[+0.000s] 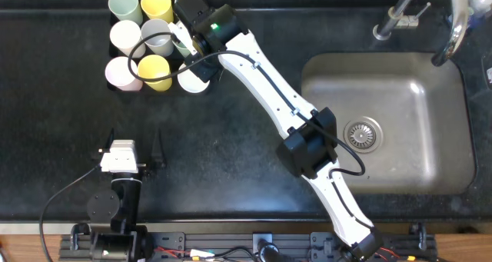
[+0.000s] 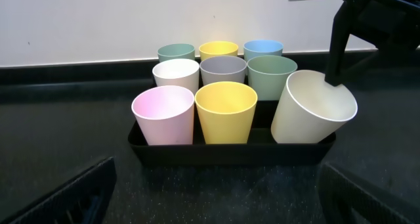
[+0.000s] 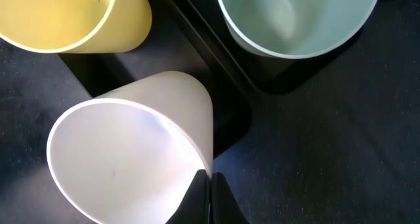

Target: Store Cups

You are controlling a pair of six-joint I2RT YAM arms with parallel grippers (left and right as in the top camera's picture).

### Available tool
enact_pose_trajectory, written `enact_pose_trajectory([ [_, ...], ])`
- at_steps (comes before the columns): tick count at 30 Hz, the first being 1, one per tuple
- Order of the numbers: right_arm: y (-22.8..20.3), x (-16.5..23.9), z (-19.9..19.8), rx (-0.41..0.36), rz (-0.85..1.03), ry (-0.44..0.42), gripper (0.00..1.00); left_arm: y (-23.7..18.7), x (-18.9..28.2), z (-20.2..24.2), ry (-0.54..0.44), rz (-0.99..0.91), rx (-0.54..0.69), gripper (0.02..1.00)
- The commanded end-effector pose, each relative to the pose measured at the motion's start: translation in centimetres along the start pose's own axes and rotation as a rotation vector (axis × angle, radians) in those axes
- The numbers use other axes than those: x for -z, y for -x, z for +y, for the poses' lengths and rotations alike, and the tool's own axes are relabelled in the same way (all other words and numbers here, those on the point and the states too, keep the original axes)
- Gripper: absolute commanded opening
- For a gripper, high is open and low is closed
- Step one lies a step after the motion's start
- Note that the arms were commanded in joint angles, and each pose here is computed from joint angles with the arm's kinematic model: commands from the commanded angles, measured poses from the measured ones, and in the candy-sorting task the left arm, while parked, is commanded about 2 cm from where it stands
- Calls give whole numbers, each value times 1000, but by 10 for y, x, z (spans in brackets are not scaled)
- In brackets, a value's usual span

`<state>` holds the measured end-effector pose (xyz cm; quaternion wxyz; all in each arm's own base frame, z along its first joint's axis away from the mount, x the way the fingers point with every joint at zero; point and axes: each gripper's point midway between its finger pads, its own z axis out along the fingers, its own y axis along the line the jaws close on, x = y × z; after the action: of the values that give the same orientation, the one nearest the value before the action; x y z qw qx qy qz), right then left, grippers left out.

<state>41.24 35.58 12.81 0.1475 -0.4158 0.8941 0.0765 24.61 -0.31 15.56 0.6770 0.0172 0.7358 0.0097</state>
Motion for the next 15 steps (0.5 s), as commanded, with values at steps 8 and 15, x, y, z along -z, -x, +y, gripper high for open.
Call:
enact_pose_trajectory([
  [8,-5,-24,3,29,24,12,45,0,0,-2,-12,-4,-20,996],
  [15,1,-24,1,30,-2,4,998,0,0,-2,-11,-4,-20,998],
])
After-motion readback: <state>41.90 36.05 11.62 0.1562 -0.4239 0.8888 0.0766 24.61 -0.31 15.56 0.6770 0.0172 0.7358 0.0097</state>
